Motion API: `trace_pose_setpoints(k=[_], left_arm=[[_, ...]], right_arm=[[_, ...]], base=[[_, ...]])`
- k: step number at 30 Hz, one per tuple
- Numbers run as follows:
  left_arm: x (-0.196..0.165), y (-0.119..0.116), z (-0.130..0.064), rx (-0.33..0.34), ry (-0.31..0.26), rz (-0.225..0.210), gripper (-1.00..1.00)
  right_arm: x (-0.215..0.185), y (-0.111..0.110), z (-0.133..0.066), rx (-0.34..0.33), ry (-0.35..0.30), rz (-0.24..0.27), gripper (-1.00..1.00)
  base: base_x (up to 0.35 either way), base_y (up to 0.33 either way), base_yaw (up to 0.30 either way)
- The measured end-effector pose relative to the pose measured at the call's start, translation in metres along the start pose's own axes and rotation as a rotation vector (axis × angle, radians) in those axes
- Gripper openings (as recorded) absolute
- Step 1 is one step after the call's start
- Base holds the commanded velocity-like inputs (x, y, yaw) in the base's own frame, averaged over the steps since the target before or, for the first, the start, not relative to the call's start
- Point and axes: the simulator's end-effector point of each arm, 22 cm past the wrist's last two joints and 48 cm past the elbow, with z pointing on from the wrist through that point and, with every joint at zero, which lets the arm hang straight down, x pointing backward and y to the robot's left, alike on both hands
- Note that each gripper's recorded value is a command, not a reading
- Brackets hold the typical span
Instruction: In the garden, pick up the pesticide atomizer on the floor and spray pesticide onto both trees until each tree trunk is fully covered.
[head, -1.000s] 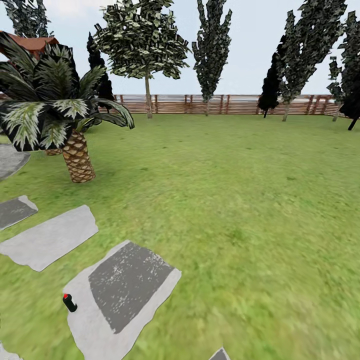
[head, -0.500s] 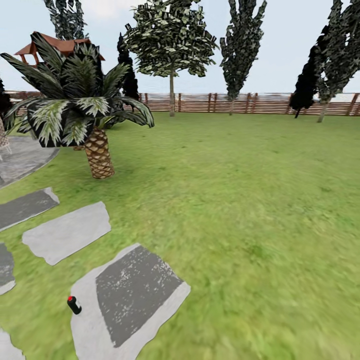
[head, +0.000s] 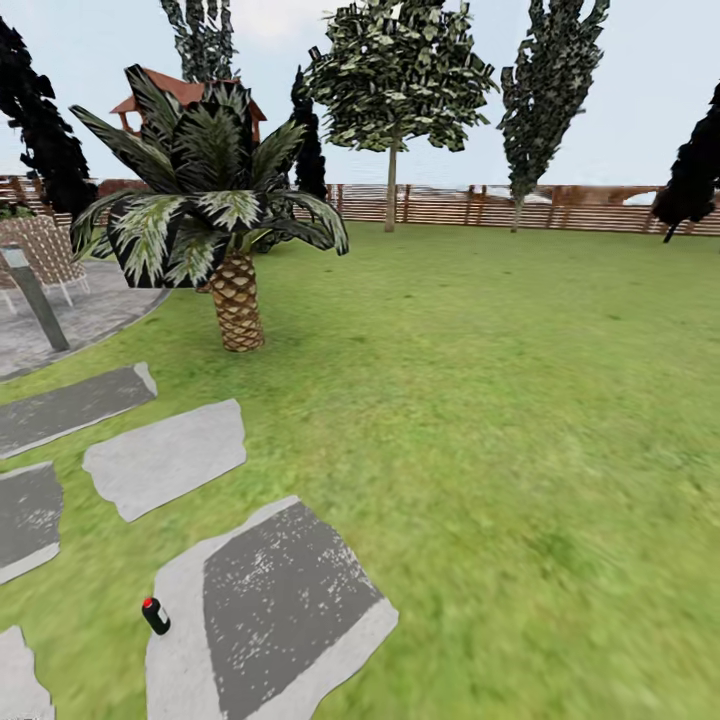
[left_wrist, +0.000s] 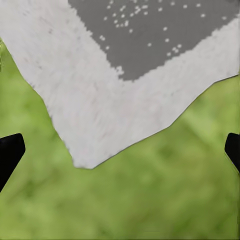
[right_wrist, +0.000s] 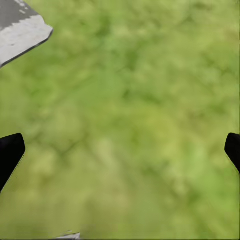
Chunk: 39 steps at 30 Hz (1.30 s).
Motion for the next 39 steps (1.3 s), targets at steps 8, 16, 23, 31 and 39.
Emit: trace_pose_setpoints(k=[8, 16, 23, 31, 39], left_arm=[[0.0000, 0.0000, 0.0000, 0.000, 0.000, -0.001, 1.00], [0.0000, 0.0000, 0.0000, 0.000, 0.000, -0.001, 1.00], [0.0000, 0.0000, 0.0000, 0.000, 0.000, -0.001, 1.00], [0.0000, 0.0000, 0.0000, 0.000, 0.000, -0.001, 1.00], [0.0000, 0.0000, 0.0000, 0.000, 0.000, -0.001, 1.00]], right_arm=[[0.0000, -0.0002, 0.0000, 0.000, 0.000, 0.000, 1.00], [0.0000, 0.0001, 0.0000, 0.000, 0.000, -0.001, 1.00], [0.0000, 0.0003, 0.0000, -0.001, 0.000, 0.000, 1.00], [0.0000, 0.0001, 0.0000, 0.000, 0.000, -0.001, 1.00], [0.0000, 0.0000, 0.0000, 0.000, 0.000, 0.000, 1.00]], base=[[0.113, -0.070, 0.277], [0.076, -0.062, 0.277], [0.164, -0.210, 0.277], [0.174, -0.228, 0.277], [0.190, -0.226, 0.277]])
